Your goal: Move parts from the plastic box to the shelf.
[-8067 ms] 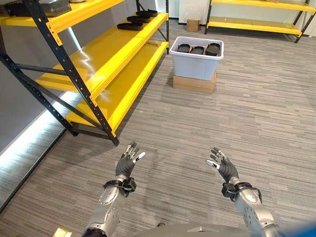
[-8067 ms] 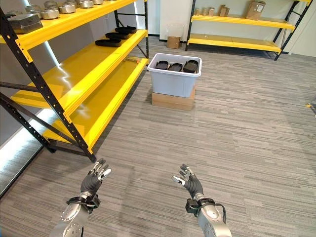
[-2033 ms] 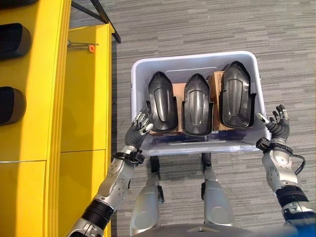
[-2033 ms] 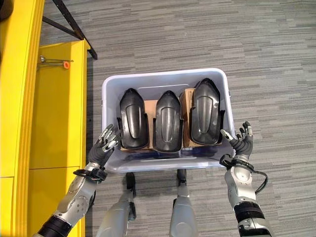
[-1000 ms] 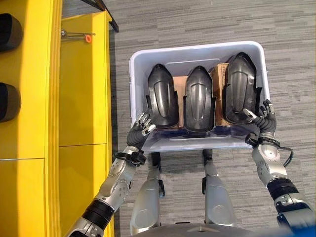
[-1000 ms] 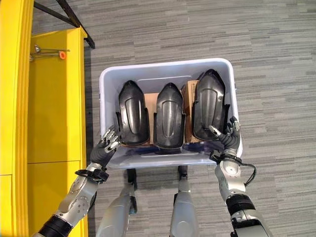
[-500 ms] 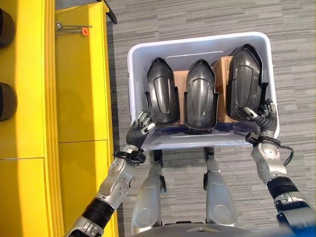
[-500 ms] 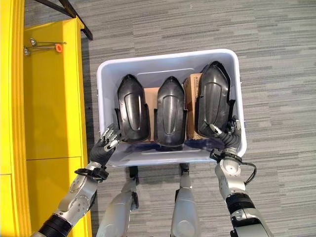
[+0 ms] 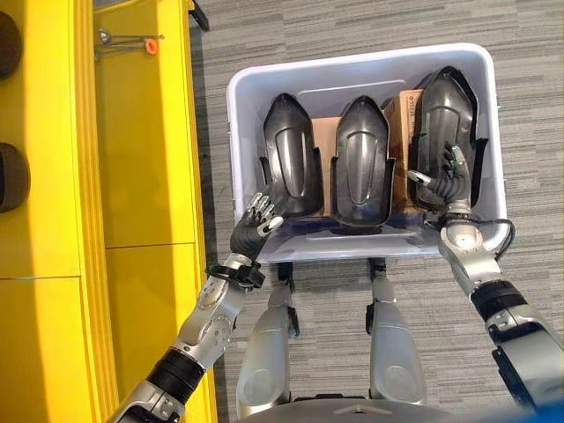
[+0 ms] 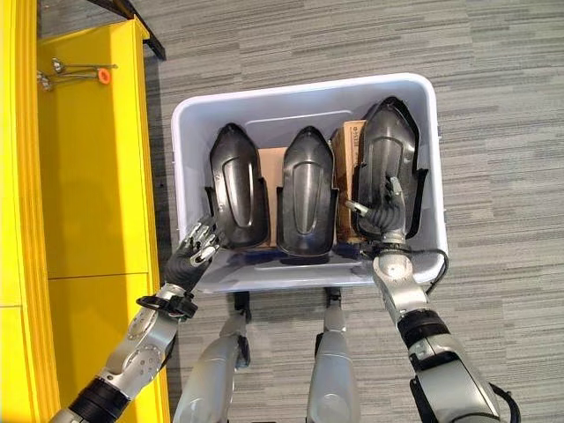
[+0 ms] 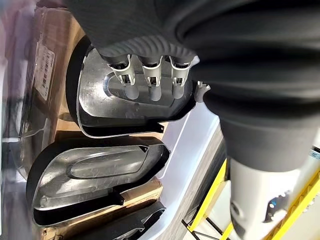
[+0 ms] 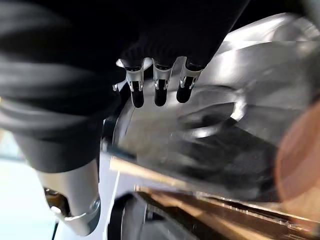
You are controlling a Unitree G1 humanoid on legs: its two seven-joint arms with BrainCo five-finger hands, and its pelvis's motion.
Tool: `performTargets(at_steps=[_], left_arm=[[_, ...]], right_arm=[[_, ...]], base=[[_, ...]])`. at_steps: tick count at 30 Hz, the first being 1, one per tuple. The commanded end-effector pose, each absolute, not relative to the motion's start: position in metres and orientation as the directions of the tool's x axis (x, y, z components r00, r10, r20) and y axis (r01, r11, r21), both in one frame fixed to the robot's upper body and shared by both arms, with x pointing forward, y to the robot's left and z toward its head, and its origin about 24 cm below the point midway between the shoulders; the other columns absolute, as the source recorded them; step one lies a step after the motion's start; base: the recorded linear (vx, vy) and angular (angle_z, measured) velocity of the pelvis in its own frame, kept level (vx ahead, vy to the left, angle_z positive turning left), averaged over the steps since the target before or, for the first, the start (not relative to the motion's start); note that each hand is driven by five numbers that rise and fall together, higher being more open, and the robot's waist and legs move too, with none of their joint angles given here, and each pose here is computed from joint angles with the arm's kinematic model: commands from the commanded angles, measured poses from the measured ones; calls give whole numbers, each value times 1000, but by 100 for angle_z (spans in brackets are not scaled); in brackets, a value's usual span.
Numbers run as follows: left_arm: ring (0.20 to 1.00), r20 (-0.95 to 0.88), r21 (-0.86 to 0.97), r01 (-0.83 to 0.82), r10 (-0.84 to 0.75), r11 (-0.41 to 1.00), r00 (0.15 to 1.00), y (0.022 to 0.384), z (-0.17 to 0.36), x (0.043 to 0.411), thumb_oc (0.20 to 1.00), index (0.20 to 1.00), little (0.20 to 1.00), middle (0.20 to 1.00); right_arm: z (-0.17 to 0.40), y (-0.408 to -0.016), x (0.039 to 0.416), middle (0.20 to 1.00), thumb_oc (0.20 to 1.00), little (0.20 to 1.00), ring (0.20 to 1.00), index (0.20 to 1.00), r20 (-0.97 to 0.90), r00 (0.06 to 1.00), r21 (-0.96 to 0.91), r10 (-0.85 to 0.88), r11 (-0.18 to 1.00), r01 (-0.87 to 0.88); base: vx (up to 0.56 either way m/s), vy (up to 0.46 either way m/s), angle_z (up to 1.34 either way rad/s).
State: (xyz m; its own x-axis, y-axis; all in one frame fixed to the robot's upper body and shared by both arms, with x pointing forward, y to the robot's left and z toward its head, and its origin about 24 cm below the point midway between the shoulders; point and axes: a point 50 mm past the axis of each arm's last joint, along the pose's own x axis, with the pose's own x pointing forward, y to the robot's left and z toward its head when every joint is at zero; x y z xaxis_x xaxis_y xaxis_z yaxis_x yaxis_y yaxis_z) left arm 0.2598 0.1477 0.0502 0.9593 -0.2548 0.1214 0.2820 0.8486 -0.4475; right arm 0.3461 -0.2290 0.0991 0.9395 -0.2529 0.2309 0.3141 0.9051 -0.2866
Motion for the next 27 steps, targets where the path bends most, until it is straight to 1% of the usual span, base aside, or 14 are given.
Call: performTargets(at_steps=[1, 3, 9, 12, 17, 27], left_arm=[[1000, 198, -426, 334, -274, 841, 941, 148, 65, 256, 1000, 1000, 1000, 1000], [1000, 202, -422, 337, -275, 842, 940, 148, 66, 257, 1000, 1000, 1000, 1000], [1000, 205, -415, 332, -268, 847, 941, 149, 66, 257, 1000, 1000, 1000, 1000], [1000, 204, -415, 317, -252, 853, 946, 152, 66, 257, 1000, 1000, 1000, 1000], [1000, 201, -417, 302, -237, 857, 950, 154, 65, 259, 1000, 1000, 1000, 1000], [1000, 206, -421, 273, -202, 865, 958, 158, 65, 258, 1000, 1000, 1000, 1000]], right_arm=[[113, -238, 349, 1000, 1000, 1000, 1000, 1000, 287, 931, -398, -226, 856, 330], [111, -234, 350, 1000, 1000, 1000, 1000, 1000, 279, 941, -454, -192, 837, 305], [100, -232, 347, 1000, 1000, 1000, 1000, 1000, 245, 957, -522, -158, 810, 268], [86, -237, 339, 1000, 1000, 1000, 1000, 1000, 204, 961, -503, -189, 822, 268], [72, -236, 333, 1000, 1000, 1000, 1000, 1000, 161, 967, -467, -197, 848, 251], [65, -215, 317, 1000, 1000, 1000, 1000, 1000, 165, 980, -376, -114, 911, 169]], base=[[-2, -3, 9], [-6, -4, 10], [-1, -1, 1], [2, 5, 3], [0, 2, 2], [0, 0, 0]])
